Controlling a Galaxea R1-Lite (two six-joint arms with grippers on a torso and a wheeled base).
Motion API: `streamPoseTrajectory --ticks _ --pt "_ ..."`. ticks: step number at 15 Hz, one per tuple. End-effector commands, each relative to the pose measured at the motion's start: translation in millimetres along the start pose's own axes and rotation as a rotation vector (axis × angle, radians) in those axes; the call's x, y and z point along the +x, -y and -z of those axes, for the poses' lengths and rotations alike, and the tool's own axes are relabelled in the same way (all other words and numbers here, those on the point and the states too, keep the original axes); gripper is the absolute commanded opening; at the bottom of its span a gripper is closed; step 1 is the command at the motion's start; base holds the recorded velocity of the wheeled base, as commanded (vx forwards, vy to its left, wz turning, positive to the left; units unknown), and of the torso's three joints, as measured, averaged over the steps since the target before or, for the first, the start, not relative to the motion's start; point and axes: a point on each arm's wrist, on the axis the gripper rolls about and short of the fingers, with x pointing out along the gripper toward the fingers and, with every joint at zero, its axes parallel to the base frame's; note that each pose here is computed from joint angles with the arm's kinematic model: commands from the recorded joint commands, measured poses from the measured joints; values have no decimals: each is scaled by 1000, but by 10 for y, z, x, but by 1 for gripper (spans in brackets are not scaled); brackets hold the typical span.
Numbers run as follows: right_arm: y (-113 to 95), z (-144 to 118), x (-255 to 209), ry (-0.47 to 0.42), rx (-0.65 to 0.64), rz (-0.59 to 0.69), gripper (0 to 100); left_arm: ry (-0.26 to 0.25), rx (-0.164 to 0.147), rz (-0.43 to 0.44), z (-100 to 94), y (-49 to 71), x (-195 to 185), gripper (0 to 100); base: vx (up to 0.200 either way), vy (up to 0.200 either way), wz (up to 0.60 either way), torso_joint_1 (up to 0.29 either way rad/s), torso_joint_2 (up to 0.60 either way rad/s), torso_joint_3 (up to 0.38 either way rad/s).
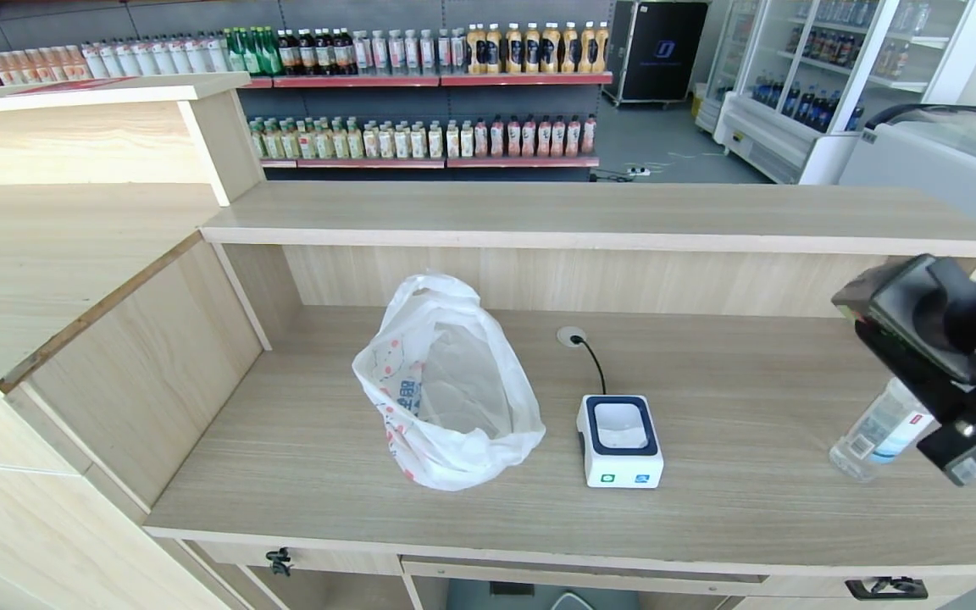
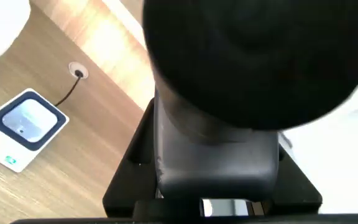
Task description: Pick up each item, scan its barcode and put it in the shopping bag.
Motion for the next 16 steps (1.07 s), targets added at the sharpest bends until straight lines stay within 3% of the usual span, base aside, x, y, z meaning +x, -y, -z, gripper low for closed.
streamPoseTrajectory --ticks 1,3,9,12,14,16 --pt "131 -125 134 -114 145 49 0 0 0 -1 0 0 0 100 0 0 0 0 0 0" --pt "275 -35 206 -269 325 45 0 0 0 -1 0 0 0 100 0 0 0 0 0 0" --pt "354 295 258 -351 492 22 0 0 0 -1 0 0 0 100 0 0 0 0 0 0" --pt "268 385 346 -417 601 -27 0 0 0 -1 0 0 0 100 0 0 0 0 0 0" --pt "146 518 363 -550 653 -91 0 0 0 -1 0 0 0 100 0 0 0 0 0 0" --pt "126 533 366 -530 721 -181 0 0 0 -1 0 0 0 100 0 0 0 0 0 0"
